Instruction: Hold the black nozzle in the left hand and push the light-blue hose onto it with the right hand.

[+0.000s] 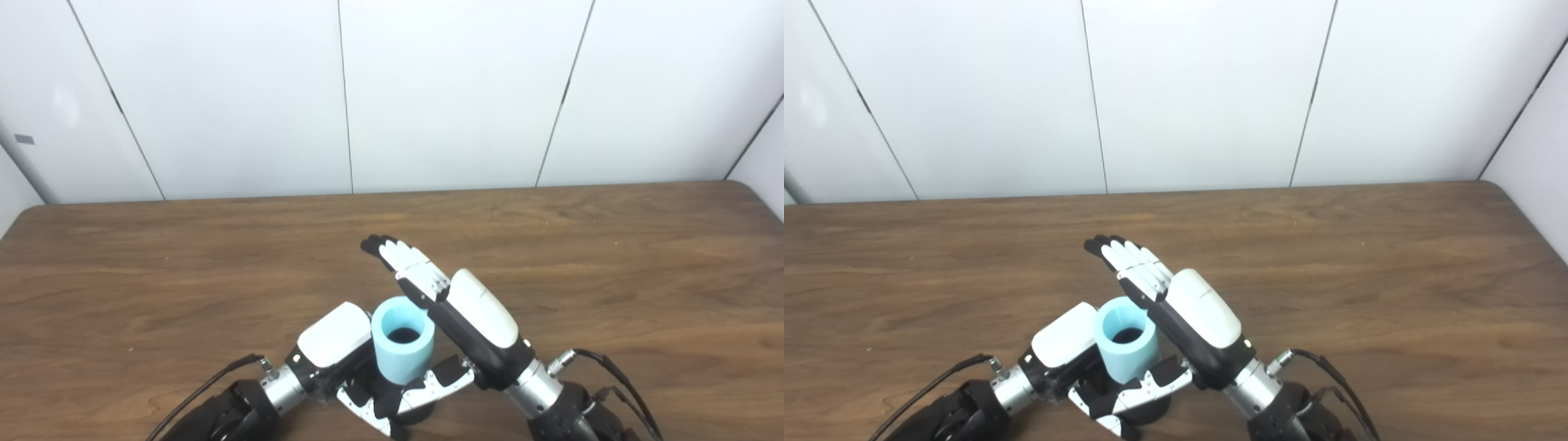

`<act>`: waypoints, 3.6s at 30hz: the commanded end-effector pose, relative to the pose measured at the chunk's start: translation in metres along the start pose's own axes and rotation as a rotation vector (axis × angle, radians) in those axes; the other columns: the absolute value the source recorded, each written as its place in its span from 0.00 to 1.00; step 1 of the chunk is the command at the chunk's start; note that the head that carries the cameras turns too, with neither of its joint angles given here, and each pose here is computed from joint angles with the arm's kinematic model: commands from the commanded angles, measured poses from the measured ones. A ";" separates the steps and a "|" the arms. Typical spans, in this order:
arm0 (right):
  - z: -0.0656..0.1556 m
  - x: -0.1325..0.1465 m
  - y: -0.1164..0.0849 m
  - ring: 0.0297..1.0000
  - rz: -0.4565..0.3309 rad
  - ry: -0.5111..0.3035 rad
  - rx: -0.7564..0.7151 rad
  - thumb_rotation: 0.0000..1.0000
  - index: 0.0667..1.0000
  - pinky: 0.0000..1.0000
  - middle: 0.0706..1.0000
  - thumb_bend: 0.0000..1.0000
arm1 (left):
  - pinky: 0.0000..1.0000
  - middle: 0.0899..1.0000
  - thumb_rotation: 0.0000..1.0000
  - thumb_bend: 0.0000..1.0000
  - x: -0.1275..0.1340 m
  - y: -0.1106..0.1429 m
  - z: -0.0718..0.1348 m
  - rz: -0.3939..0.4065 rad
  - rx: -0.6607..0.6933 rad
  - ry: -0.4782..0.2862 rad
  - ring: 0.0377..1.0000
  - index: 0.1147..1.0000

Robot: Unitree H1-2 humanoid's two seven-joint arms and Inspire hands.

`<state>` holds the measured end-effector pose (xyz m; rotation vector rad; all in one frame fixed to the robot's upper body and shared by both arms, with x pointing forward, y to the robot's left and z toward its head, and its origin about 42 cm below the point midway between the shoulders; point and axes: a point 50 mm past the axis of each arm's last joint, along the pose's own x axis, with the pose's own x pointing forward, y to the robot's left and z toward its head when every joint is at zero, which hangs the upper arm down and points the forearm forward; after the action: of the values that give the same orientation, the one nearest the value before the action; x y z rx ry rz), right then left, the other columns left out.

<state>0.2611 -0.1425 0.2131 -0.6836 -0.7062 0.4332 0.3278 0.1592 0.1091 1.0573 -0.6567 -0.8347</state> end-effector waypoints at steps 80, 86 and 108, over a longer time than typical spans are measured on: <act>0.020 -0.063 -0.026 0.91 0.316 -0.066 -0.527 0.83 0.85 0.82 0.90 0.85 | 0.22 0.34 0.00 0.51 -0.028 -0.056 0.005 -0.183 -0.069 0.078 0.25 0.46; 0.020 -0.074 -0.016 0.97 0.373 -0.059 -0.543 0.96 0.90 0.89 0.95 0.75 | 0.20 0.34 0.00 0.51 -0.029 -0.056 0.004 -0.177 -0.075 0.084 0.24 0.45; 0.019 -0.087 -0.003 0.93 0.453 -0.030 -0.549 0.95 0.88 0.83 0.93 0.69 | 0.22 0.35 0.00 0.51 -0.029 -0.056 0.004 -0.184 -0.072 0.083 0.26 0.46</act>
<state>0.1984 -0.1830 0.2171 -1.2828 -0.8452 0.4870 0.3281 0.1599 0.1080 1.0650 -0.6477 -0.8363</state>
